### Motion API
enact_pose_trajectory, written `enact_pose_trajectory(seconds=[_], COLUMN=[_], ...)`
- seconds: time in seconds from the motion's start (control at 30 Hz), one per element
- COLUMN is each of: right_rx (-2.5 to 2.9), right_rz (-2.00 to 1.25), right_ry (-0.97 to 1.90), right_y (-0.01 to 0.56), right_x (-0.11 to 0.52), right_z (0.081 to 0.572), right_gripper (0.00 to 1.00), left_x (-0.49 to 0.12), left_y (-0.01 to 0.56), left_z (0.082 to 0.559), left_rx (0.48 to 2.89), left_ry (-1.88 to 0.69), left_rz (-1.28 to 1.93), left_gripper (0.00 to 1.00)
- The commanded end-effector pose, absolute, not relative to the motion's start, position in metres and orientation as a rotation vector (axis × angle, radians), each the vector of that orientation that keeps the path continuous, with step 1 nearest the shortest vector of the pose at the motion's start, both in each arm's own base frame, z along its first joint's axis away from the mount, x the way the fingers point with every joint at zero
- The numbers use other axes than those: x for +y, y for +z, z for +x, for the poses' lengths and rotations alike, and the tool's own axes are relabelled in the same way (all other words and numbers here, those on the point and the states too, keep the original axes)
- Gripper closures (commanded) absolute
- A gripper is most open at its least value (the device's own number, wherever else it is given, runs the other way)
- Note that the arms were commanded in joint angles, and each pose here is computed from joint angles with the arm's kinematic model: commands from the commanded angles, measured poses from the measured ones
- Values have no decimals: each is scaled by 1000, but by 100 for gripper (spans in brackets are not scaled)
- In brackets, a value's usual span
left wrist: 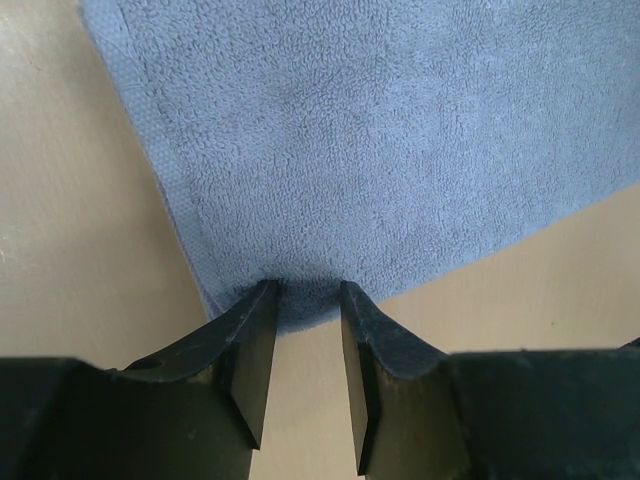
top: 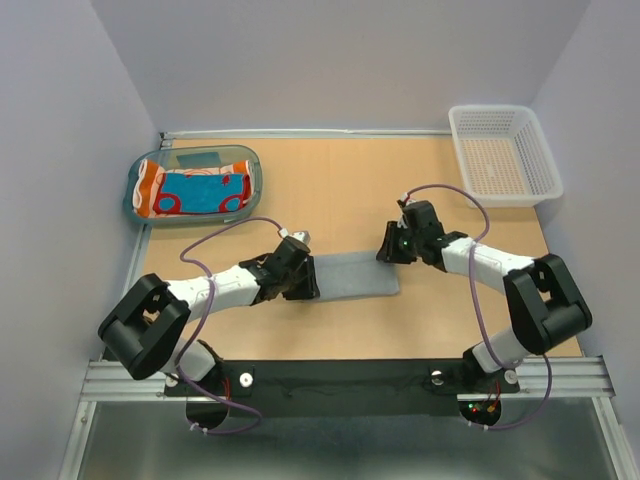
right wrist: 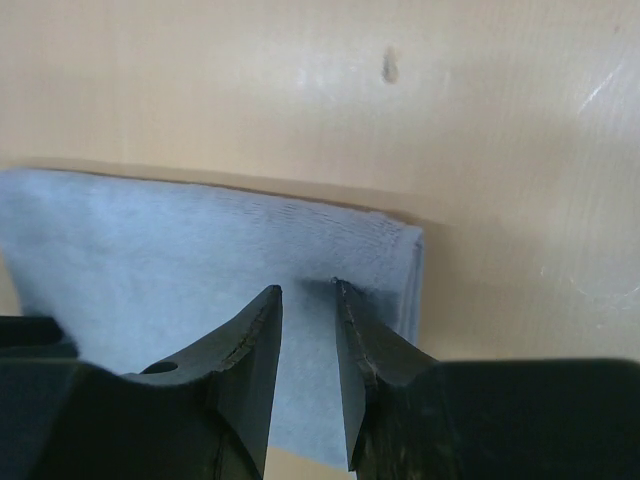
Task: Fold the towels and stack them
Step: Fold the towel, then neatly place the folded towel into the bin
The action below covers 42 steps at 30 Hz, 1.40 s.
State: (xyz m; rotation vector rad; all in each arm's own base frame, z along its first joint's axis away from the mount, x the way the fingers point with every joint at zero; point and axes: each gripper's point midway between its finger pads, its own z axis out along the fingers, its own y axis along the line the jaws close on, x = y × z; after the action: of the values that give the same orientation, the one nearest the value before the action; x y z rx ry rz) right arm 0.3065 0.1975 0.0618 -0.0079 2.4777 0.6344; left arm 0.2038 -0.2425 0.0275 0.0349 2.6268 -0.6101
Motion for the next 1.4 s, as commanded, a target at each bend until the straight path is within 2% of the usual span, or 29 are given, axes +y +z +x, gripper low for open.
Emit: enact_pose_trajectory(seconds=[0.0,0.2,0.37,0.47,0.5,0.6,0.63,0.73,0.83,0.93,0.97,1.13,1.27,1.37], right_rx=[2458,2489,2404,2364,2368,2350,2330,2325,2355,2369,2412,2448,2453,2462], right_rz=[47,34,-50,-134,-156,-262,-316,-451,-527,-668,-694,-819,-888,-921], right_ry=[564,437,339,387,387,378,389,415,387,383,346,280,211,164], right_y=[38,16,43,76,83,105,116,129,124,119,105,85,75,65], right_x=[189,162,154,167,169,186,200,236,257,295,297,327,344,351], right_z=[318,337,380,384,378,365,356,329,306,274,268,244,237,234], right_gripper=[66,66,65,60,54,41,39,32,26,22,20,21,29,38], left_x=[-235,-261,-296,-299,-296,-276,-268,-228,-183,-140,-128,-77,-58,-50], left_y=[17,27,62,99,108,133,146,150,145,156,155,166,160,152], left_z=[195,205,226,244,247,258,261,273,285,289,288,290,289,289], left_rx=[2660,2633,2539,2435,2410,2333,2292,2262,2252,2204,2202,2124,2127,2131], left_ry=[-578,-710,-891,-901,-893,-867,-874,-798,-689,-587,-534,-360,-275,-233], left_rz=[19,-19,-69,-113,-124,-186,-197,-252,-329,-374,-363,-419,-425,-428], left_gripper=[57,57,55,50,49,40,34,26,17,2,1,1,1,1])
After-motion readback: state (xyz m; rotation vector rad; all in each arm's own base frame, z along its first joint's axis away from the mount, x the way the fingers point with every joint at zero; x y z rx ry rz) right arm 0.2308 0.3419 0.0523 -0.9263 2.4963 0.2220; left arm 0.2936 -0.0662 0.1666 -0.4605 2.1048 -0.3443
